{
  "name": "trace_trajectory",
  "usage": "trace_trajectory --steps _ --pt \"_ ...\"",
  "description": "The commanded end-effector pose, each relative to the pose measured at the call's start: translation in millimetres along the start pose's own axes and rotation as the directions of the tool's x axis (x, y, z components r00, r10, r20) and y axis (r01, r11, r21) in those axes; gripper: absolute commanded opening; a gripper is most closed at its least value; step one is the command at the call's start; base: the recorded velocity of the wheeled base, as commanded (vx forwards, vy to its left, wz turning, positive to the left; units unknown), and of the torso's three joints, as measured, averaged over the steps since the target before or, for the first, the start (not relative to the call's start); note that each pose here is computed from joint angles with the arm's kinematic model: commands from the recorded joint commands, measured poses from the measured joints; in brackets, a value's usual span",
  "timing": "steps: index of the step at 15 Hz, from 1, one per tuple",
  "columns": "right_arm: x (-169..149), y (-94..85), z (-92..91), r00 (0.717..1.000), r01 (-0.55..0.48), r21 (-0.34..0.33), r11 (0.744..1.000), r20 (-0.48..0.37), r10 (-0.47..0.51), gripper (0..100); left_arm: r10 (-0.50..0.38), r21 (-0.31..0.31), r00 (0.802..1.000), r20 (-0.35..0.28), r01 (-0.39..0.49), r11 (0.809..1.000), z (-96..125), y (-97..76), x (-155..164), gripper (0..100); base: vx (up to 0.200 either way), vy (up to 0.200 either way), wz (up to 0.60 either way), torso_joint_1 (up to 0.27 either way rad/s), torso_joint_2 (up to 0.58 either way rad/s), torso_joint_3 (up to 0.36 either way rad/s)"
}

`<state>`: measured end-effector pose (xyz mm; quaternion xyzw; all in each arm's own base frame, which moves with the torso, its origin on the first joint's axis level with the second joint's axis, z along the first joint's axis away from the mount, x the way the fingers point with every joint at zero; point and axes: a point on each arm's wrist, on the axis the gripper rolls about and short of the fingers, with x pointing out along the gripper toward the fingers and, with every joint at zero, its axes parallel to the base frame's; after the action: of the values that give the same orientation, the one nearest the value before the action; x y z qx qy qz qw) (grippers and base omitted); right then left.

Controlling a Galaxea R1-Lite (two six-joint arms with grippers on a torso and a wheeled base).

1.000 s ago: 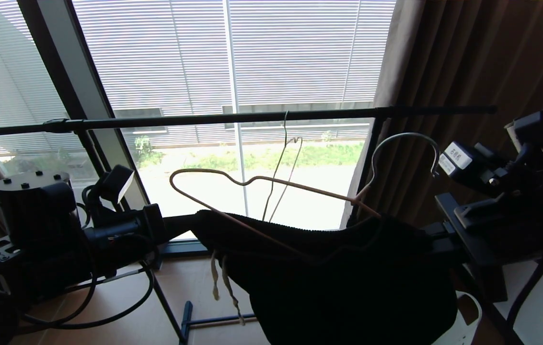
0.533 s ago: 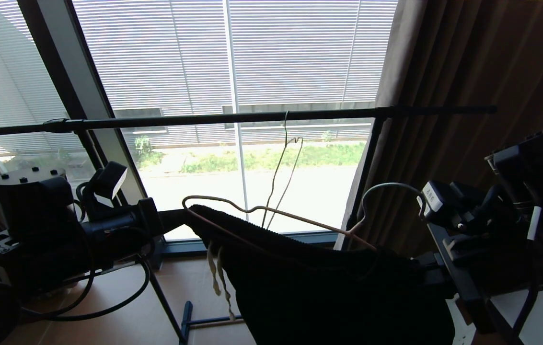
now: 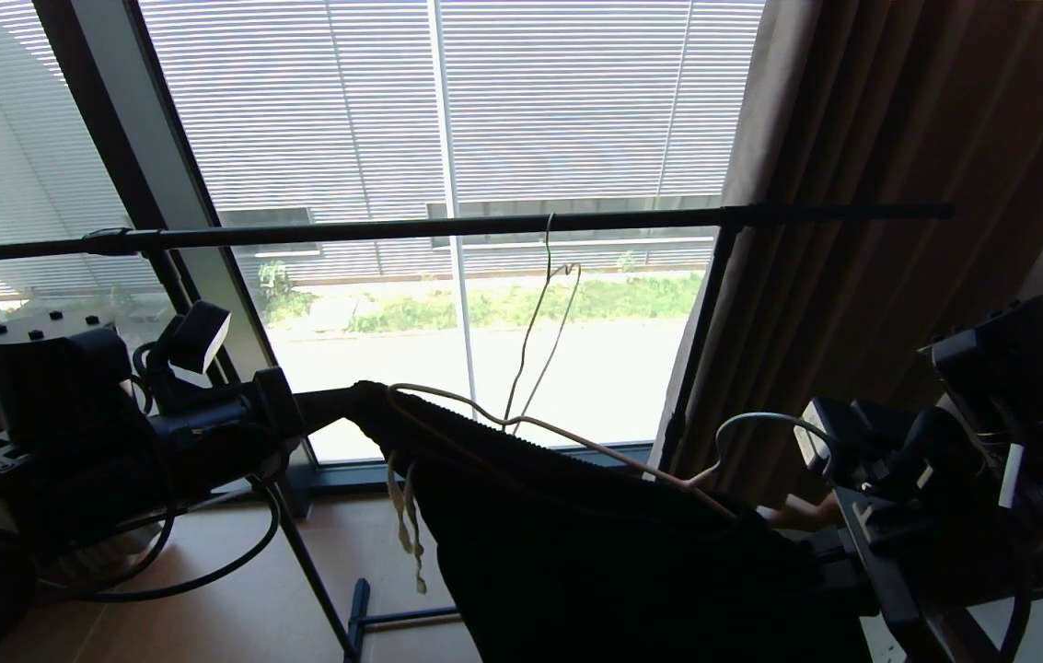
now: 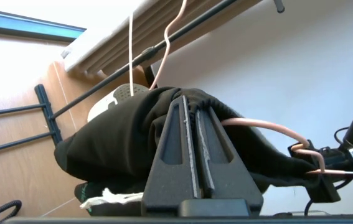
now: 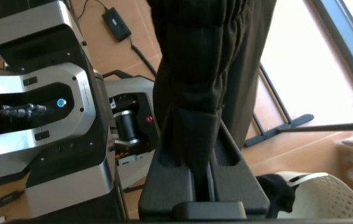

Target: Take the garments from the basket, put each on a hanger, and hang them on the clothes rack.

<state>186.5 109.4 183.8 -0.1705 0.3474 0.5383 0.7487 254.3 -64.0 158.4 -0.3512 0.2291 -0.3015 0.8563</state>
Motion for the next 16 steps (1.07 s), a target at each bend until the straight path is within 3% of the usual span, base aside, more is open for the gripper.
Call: trace_trajectory --steps 1,9,11,14,16 --pt "3 -0.2 -4.3 1.000 0.001 0.011 1.000 -0.022 -0.001 0 0.001 0.000 1.000 0.005 -0.001 1.000 1 -0.2 -1 0 0.000 0.000 0.00 0.000 0.00 0.000" --pt "20 -6.2 -17.2 0.991 0.026 0.055 0.998 -0.130 -0.019 0 -0.045 0.036 0.999 0.029 0.044 0.998 7 -15.5 -6 0 0.000 0.000 0.00 0.000 0.00 0.000" --pt "23 -7.5 -19.2 0.988 0.040 0.059 0.997 -0.152 -0.031 0 -0.037 0.041 0.999 0.003 0.037 0.999 7 -20.0 -3 0 0.000 0.000 0.00 0.000 0.00 0.000" --pt "29 -14.6 -20.0 0.971 0.121 0.059 0.991 -0.213 -0.105 0 -0.032 0.125 0.999 -0.039 0.037 0.991 2 -28.8 -8 0 0.000 0.000 0.00 0.000 0.00 0.000" --pt "31 -22.5 -17.4 0.963 0.157 0.065 0.985 -0.231 -0.138 0 -0.041 0.146 0.998 -0.054 0.049 0.988 2 -37.2 -10 0 0.000 0.000 0.00 0.000 0.00 0.000"
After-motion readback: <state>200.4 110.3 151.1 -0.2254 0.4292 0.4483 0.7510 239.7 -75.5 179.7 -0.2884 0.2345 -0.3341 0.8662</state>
